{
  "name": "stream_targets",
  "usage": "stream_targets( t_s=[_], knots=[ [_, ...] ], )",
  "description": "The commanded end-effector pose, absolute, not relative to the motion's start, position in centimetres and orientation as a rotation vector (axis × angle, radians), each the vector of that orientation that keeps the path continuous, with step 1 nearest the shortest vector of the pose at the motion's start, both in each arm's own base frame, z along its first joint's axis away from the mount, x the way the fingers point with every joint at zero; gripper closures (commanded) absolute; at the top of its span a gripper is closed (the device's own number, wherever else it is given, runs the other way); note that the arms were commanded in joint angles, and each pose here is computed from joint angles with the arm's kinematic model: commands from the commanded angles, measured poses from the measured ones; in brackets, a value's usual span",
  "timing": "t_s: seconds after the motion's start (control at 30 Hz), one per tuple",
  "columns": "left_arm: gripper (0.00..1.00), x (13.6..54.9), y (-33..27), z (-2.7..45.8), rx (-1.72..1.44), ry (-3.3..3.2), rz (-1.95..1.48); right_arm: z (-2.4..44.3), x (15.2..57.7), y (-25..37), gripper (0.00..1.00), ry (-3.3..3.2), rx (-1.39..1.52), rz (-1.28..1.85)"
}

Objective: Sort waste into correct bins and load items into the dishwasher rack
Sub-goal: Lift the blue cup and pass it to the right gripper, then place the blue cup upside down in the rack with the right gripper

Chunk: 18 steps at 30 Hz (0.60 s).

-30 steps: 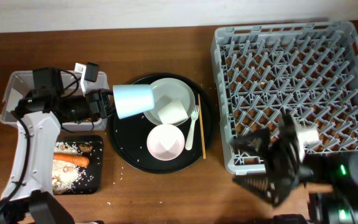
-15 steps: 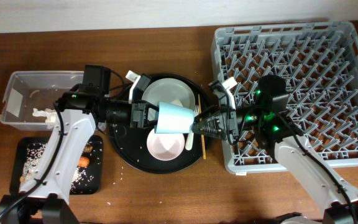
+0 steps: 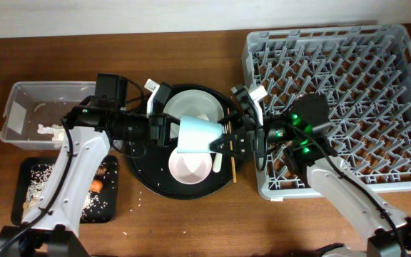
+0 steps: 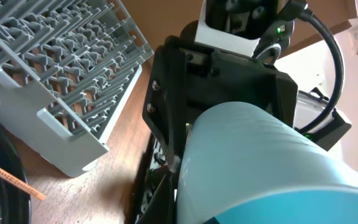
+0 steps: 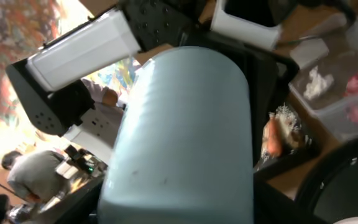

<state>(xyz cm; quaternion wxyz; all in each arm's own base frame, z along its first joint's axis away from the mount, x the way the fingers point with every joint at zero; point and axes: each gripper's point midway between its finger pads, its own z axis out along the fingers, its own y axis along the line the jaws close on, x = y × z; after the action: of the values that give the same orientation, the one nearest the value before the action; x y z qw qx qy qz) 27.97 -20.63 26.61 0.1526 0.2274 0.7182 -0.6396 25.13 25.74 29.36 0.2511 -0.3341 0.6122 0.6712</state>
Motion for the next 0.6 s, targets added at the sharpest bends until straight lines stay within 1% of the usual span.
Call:
stream_targets(
  t_s=[0.0,0.23,0.33,0.37,0.4,0.43,0.47,0.53,0.57],
  knots=[
    [1.0,28.7,-20.4,25.4,0.646,2.132,-1.731,31.2,23.7,26.1,0.27,1.604,-0.989,1.832],
    [1.0,28.7,-20.4,25.4,0.646,2.132,-1.73,31.3,23.1,27.0,0.28,1.598,-0.994,1.846],
    [1.0,28.8,-20.3,25.1,0.645,2.147,-1.708,31.0,22.3,27.8,0.28,1.614,-1.012,1.88],
    [1.0,28.8,-20.3,25.1,0.645,2.147,-1.709,31.0,22.3,27.8,0.32,1.614,-1.013,1.88],
    [1.0,28.8,-20.3,25.1,0.645,2.147,-1.709,31.0,22.3,27.8,0.42,1.614,-1.013,1.88],
    [1.0,28.8,-20.3,25.1,0.645,2.147,-1.709,31.0,22.3,27.8,0.58,1.614,-1.013,1.88],
    [1.0,28.8,-20.3,25.1,0.645,2.147,-1.709,31.0,22.3,27.8,0.64,1.614,-1.013,1.88],
    [0.98,28.9,-20.3,25.1,0.65,2.141,-1.704,31.0,22.3,27.8,0.67,1.614,-1.013,1.88],
    [0.89,29.0,-20.3,25.1,0.656,2.134,-1.699,31.0,22.3,27.8,0.67,1.614,-1.013,1.88]
  ],
)
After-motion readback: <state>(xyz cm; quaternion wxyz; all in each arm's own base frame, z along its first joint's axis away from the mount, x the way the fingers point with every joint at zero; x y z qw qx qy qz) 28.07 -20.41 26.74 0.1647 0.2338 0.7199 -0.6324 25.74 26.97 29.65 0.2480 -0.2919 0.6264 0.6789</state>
